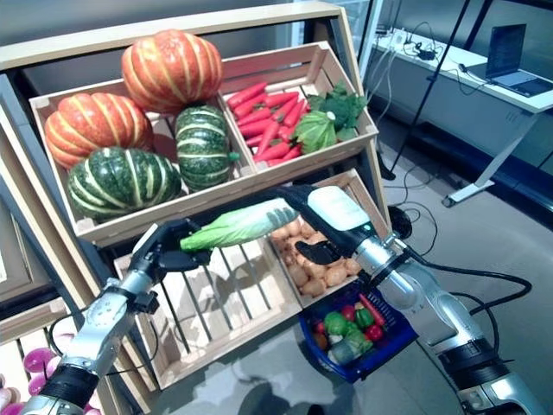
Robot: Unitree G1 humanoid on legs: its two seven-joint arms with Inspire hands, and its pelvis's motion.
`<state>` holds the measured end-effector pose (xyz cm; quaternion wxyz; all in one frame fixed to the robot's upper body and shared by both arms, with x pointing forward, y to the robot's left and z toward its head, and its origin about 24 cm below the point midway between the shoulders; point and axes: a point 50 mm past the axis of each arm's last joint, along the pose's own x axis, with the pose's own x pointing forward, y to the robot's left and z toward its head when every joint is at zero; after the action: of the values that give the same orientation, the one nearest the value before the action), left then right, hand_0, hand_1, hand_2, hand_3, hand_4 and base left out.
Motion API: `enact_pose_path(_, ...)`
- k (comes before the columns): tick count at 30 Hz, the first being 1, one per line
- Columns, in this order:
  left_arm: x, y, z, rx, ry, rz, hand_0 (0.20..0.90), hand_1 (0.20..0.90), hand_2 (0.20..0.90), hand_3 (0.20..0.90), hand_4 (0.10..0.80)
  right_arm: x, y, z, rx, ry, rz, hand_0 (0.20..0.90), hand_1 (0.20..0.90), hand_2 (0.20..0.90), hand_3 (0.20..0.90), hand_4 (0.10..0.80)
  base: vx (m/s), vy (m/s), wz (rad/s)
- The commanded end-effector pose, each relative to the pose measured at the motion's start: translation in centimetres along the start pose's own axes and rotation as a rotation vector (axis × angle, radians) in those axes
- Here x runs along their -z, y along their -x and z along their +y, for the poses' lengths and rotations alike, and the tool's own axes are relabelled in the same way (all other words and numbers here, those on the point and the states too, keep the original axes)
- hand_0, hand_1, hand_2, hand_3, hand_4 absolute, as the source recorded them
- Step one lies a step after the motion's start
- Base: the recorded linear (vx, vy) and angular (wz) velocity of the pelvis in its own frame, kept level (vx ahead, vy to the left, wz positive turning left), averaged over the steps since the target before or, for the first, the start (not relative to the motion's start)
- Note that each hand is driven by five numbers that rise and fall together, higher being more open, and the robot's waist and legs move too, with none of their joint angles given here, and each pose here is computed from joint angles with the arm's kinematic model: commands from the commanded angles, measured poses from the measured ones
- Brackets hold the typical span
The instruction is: Put vegetables into the basket
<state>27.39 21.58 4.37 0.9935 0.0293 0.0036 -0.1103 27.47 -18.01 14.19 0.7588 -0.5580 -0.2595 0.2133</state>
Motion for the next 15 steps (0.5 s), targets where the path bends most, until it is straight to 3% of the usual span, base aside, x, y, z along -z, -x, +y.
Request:
enact_pose_path(1,-8.3,-3.3,-0.8,0.098,-0.024,-0.344,0.300,0.300,0.300,0.300,0.400,-2.7,-3.0,-4.0,0.192,-0.041,-0.169,0.900,0.900,0.900,0.900,0.800,0.000,0.000,0.00)
enact_pose_path(15,-8.3,-4.4,-3.9,0.259,0.045,-0.319,0.300,0.300,0.300,0.300,0.400,-1.6,-6.3,-2.0,0.109,-0.014,-0.107,0.900,0.900,0.900,0.900,0.800,0.005,-0.008,0.07)
